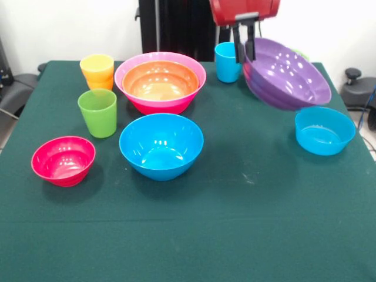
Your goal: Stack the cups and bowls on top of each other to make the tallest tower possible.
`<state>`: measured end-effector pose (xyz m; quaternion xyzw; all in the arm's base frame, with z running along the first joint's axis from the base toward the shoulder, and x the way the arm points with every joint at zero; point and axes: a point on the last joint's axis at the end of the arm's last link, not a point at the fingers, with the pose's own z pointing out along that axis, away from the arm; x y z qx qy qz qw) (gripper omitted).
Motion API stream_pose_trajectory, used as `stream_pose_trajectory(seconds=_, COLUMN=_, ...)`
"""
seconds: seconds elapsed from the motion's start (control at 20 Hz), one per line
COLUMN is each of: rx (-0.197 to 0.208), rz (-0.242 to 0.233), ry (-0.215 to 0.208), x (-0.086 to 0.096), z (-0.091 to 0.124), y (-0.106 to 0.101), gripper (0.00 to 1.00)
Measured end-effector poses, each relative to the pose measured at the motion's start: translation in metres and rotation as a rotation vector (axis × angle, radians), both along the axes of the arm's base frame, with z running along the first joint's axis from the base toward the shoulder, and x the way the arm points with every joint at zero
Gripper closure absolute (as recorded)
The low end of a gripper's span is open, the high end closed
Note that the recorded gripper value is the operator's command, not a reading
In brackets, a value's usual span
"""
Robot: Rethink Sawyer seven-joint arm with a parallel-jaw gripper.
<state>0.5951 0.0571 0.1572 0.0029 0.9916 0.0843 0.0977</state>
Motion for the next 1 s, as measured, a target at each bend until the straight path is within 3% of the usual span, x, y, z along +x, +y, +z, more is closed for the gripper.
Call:
stream_pose_trajectory(seconds=0.1, rx=0.0, rz=0.004, ry=-0.005, x=-0.003, z=0.007, y=0.001, gripper=1.0)
stream_pose_trajectory(seconds=0.55, rx=0.01, rz=-0.039, ry=-0.072, x=-0.01, z=0.089, y=-0.007, gripper=1.0)
stream_pose_trajectory(seconds=0.7, rx=0.005, rz=-0.043, ry=-0.081, x=-0.008, z=0.099, y=-0.013, gripper=1.0)
stream_pose_trajectory(seconds=1.0, rx=-0.024, rz=-0.001, ry=-0.08, x=-0.008, z=0.113, y=-0.033, gripper=1.0)
